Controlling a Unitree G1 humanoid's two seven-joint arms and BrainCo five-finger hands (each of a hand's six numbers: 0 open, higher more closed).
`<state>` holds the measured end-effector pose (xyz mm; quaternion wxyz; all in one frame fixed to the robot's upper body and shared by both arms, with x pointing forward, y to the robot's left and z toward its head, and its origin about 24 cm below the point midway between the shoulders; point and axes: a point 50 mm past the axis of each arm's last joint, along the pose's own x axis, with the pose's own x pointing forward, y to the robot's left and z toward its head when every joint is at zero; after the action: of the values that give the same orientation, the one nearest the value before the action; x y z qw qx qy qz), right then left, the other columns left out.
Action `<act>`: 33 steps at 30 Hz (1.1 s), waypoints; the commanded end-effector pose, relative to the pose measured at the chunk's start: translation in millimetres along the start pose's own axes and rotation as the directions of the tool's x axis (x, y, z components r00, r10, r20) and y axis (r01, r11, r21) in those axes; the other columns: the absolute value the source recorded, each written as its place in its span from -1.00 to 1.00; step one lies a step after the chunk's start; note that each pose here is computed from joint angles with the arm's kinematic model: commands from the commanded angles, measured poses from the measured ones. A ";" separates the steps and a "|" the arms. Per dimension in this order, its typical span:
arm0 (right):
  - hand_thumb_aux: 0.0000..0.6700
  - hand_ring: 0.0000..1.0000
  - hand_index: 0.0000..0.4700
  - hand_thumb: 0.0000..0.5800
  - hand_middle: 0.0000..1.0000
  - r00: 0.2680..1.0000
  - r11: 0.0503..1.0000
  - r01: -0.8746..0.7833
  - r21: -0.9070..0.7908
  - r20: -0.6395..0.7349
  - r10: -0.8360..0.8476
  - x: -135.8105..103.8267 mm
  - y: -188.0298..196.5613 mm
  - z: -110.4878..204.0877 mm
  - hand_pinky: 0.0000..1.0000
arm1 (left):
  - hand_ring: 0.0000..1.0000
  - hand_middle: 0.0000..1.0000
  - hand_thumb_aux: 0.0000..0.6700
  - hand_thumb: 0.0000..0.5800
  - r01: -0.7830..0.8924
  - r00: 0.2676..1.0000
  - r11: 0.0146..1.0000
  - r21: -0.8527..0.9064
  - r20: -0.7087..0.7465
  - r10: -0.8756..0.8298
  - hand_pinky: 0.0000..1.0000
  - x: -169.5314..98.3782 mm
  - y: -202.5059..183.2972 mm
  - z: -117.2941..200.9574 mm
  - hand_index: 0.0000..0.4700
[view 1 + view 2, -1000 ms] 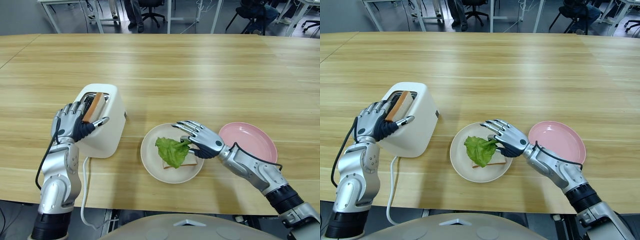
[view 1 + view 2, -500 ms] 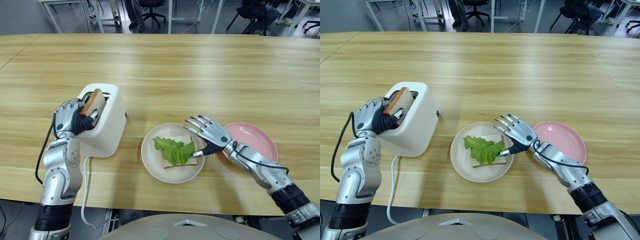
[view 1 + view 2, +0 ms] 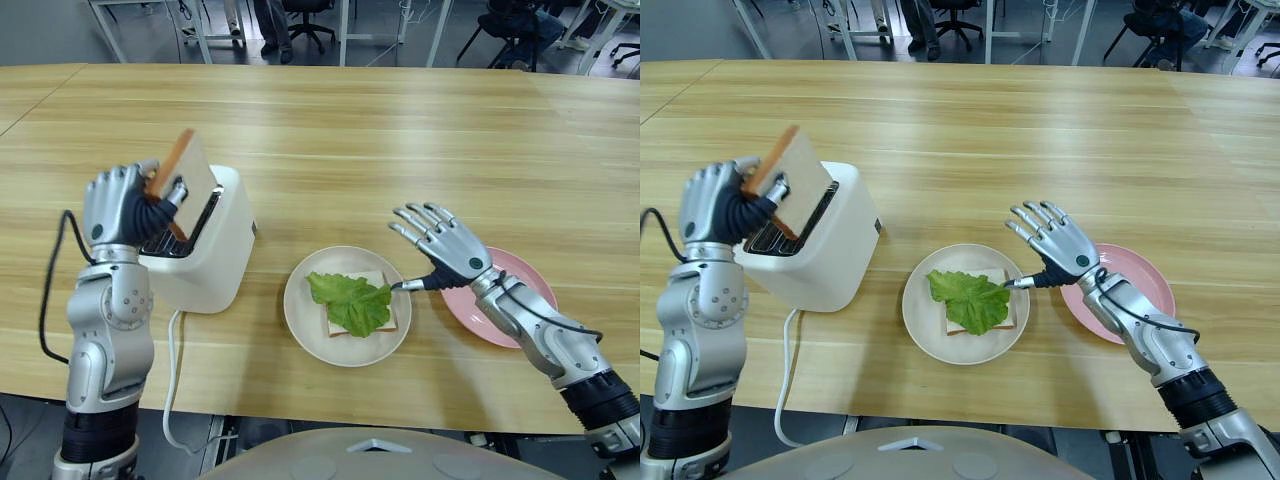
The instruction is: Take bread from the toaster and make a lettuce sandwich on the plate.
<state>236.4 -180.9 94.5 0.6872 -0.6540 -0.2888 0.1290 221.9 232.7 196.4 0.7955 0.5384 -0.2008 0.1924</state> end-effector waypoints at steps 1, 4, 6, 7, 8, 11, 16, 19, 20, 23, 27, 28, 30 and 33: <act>-1.00 -1.00 -1.00 -1.00 -1.00 0.992 0.971 0.081 0.224 0.073 -0.099 -7.1 -7.9 18.5 -1.00 | 1.00 1.00 1.00 1.00 -0.065 0.994 0.994 -0.087 0.087 0.072 1.00 3.1 16.1 13.5 0.96; -1.00 -1.00 -1.00 -1.00 -1.00 0.975 0.958 0.129 0.257 0.143 -0.170 -14.0 -16.0 28.6 -1.00 | 1.00 1.00 1.00 1.00 -0.051 0.985 0.988 -0.148 0.159 0.074 1.00 4.7 23.2 25.5 0.96; -1.00 -1.00 -1.00 -1.00 -1.00 0.961 0.955 0.167 0.245 0.179 -0.213 -19.3 -22.5 32.2 -1.00 | 1.00 1.00 1.00 1.00 0.028 0.976 0.978 -0.206 0.218 0.017 1.00 5.5 20.6 36.6 0.96; -1.00 -1.00 -1.00 -1.00 -1.00 0.951 0.953 0.188 0.240 0.200 -0.237 -22.8 -26.5 34.2 -1.00 | 1.00 1.00 1.00 1.00 0.076 0.968 0.966 -0.246 0.251 -0.012 1.00 5.7 17.4 43.0 0.96; -1.00 -1.00 -1.00 -1.00 -1.00 0.934 0.950 0.211 0.230 0.238 -0.265 -27.9 -32.1 38.5 -1.00 | 1.00 1.00 1.00 1.00 0.179 0.950 0.939 -0.295 0.301 -0.086 1.00 4.7 7.4 52.7 0.96; -1.00 -1.00 -1.00 -1.00 -1.00 0.889 0.943 0.260 0.209 0.329 -0.319 -38.1 -44.5 49.4 -1.00 | 1.00 1.00 1.00 1.00 0.415 0.882 0.824 -0.387 0.394 -0.259 1.00 0.4 -21.0 71.0 0.96; -1.00 -1.00 -1.00 -1.00 -1.00 0.838 0.937 0.283 0.205 0.421 -0.346 -46.4 -62.5 61.8 -1.00 | 1.00 1.00 1.00 1.00 0.707 0.705 0.557 -0.436 0.489 -0.514 1.00 -12.1 -76.9 78.8 0.96; -1.00 -1.00 -1.00 -1.00 -1.00 0.819 0.954 0.220 0.202 0.493 -0.293 -48.2 -63.8 70.2 -1.00 | 1.00 1.00 1.00 1.00 0.817 0.569 0.351 -0.457 0.544 -0.617 1.00 -26.9 -112.4 81.3 0.96; -1.00 -1.00 -1.00 -1.00 -1.00 0.817 0.960 0.198 0.200 0.507 -0.274 -47.9 -62.0 71.6 -1.00 | 1.00 1.00 1.00 1.00 0.834 0.537 0.298 -0.465 0.558 -0.633 1.00 -31.3 -120.4 82.4 0.96; -1.00 -1.00 -1.00 -1.00 -1.00 0.824 0.972 0.125 0.197 0.525 -0.212 -46.7 -53.7 74.1 -1.00 | 1.00 1.00 1.00 1.00 0.865 0.459 0.187 -0.466 0.584 -0.669 1.00 -41.5 -140.9 85.1 0.96; -1.00 -1.00 -1.00 -1.00 -1.00 0.851 0.980 -0.056 0.190 0.522 -0.053 -46.8 -31.4 77.1 -1.00 | 1.00 1.00 1.00 1.00 0.885 0.376 0.084 -0.457 0.598 -0.708 1.00 -52.7 -165.0 85.5 0.96; -1.00 -1.00 -1.00 -1.00 -1.00 0.847 0.978 -0.099 0.182 0.532 -0.014 -47.8 -25.8 78.5 -1.00 | 1.00 1.00 1.00 1.00 0.887 0.355 0.052 -0.459 0.604 -0.714 1.00 -55.6 -170.5 85.9 0.96; -1.00 -1.00 -1.00 -1.00 -1.00 0.842 0.968 -0.184 0.169 0.536 0.066 -49.6 -14.5 80.1 -1.00 | 1.00 1.00 1.00 1.00 0.892 0.315 0.008 -0.452 0.609 -0.728 1.00 -62.1 -180.4 86.1 0.96; -1.00 -1.00 -1.00 -1.00 -1.00 0.831 0.950 -0.274 0.151 0.534 0.156 -50.5 -2.7 80.3 -1.00 | 1.00 1.00 1.00 1.00 0.891 0.291 -0.017 -0.453 0.600 -0.745 1.00 -67.9 -192.5 83.3 0.96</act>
<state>148.3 -142.7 93.6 0.6430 -0.5276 -0.4032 0.3816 254.4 82.8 46.9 0.8682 0.1878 0.0177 -0.4589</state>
